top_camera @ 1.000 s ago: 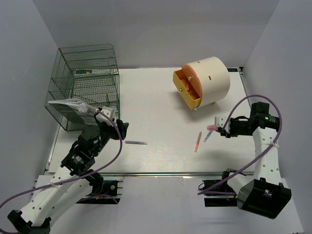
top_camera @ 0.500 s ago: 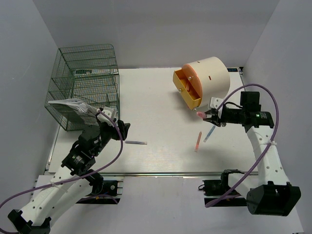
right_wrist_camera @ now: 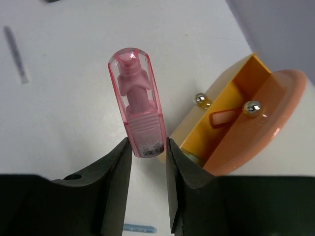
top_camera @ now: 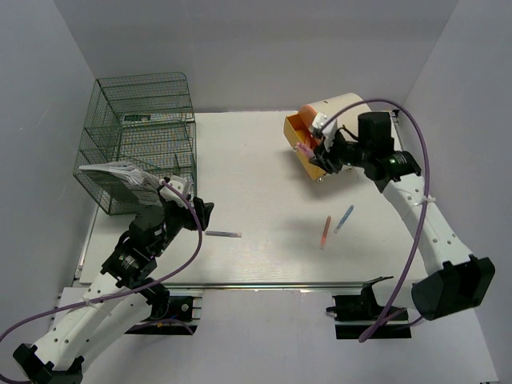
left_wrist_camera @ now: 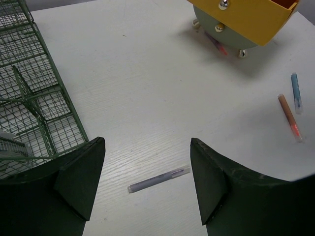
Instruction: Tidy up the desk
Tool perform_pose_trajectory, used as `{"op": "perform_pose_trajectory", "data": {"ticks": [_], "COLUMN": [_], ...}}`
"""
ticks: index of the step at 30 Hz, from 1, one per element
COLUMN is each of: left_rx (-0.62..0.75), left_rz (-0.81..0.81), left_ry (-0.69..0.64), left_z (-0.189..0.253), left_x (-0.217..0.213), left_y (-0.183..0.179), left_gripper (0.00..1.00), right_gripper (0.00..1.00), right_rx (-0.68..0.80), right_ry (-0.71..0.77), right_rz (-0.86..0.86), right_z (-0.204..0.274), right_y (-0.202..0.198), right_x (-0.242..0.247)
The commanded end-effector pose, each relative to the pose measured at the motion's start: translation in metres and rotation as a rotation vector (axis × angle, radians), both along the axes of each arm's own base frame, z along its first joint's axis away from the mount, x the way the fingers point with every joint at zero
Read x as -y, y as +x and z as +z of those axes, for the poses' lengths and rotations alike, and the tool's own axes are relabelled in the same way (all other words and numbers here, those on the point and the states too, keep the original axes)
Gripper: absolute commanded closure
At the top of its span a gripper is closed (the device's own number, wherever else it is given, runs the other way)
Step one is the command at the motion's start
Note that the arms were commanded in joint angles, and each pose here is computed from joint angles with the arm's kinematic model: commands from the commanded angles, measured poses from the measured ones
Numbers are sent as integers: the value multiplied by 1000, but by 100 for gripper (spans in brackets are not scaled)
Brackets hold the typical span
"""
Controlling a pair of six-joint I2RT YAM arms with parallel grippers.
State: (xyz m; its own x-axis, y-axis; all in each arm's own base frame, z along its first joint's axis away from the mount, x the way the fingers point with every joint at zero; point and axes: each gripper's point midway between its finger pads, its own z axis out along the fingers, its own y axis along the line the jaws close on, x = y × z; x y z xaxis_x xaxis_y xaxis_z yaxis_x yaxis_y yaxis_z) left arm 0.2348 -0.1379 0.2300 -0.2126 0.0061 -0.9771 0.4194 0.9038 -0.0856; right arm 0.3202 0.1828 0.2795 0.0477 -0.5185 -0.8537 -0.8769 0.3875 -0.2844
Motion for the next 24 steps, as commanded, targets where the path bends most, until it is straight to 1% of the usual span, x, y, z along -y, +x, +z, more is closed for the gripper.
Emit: {"op": "perform_pose_trajectory", "data": {"ticks": [1,5,10,11,13,15,16,17,24], "left_rx": [10,11,11,12,10,10,12,12,21], "left_rz": [-20,-22,-28,-29,-34,-37,-40,-42,-58], "left_ry": [-5,-4,-6,-8,-5,-5,-7,-7,-16], "left_z": [2,2,3,3,2,2,3,3,6], "left_x": [4,4,5,6,6,7,7,7,9], "left_y": [0,0,-1,-1,-1,-1,-2,-2,-4], "left_gripper": [21,21,21,21,21,21,21,21,21], "right_gripper": [100,100,100,100,100,100,100,100,100], "right_rx": [49,17,24,4,-2,-33,-31,-40,-24], "right_ry": [44,23,-10,-42,-62,-104,-92,-132,-166], "right_rz": [-224,-298,-349,-379,-393,-446,-451,-495,-573], "right_z": [33,26,21,12,11,-1,5,-3,-8], "right_y": [40,60,69,73,76,83,85,90,101], "right_x": [4,-3,-13,-10,-12,-7,-9,-2,10]}}
